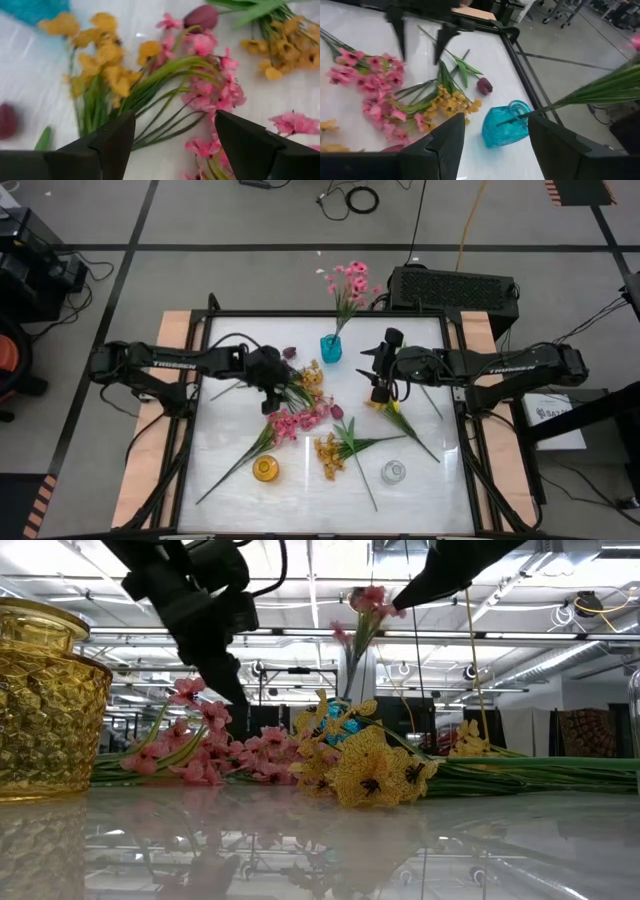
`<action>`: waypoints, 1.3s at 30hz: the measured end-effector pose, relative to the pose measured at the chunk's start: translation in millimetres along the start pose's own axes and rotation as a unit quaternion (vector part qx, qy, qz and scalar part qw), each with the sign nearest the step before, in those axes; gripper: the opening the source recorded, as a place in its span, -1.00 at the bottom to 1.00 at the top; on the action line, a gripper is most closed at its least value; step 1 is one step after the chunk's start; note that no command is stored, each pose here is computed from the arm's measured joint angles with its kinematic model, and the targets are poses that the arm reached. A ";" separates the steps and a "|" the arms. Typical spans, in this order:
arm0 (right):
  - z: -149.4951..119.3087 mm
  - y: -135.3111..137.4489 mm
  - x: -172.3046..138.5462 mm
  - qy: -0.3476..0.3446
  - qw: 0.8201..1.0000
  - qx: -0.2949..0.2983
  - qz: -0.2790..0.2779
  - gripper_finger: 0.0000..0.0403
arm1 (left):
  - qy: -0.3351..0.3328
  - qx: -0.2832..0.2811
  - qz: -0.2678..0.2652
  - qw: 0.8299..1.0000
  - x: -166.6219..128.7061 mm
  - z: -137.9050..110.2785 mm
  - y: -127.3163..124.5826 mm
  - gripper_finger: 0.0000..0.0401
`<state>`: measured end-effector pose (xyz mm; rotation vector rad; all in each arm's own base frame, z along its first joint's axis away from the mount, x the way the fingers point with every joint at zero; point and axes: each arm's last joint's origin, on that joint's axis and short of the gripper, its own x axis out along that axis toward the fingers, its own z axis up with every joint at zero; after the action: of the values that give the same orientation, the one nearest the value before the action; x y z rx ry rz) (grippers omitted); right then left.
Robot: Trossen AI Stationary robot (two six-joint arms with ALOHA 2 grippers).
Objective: Sort flowers into vase by color
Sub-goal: Put the top yellow flowers into the transparent vase
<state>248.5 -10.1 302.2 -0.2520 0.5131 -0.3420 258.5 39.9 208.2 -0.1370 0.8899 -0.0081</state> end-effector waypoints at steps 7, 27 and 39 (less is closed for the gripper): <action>-0.2 -0.7 0.4 0.000 1.000 0.002 0.002 0.04 | 0.003 0.055 0.054 0.997 6.1 -7.1 -6.3 0.40; -7.5 0.9 -0.2 0.037 0.999 0.020 0.007 0.04 | 0.062 -0.004 0.086 0.994 27.0 -21.4 45.4 0.08; -1.7 -0.5 0.3 0.008 1.000 -0.019 0.000 0.04 | 0.070 0.008 0.074 0.995 33.2 -23.5 47.4 -0.45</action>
<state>247.7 -10.9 300.8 -0.2861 0.5363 -0.3340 258.9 82.0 162.1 -0.0551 1.0382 0.1152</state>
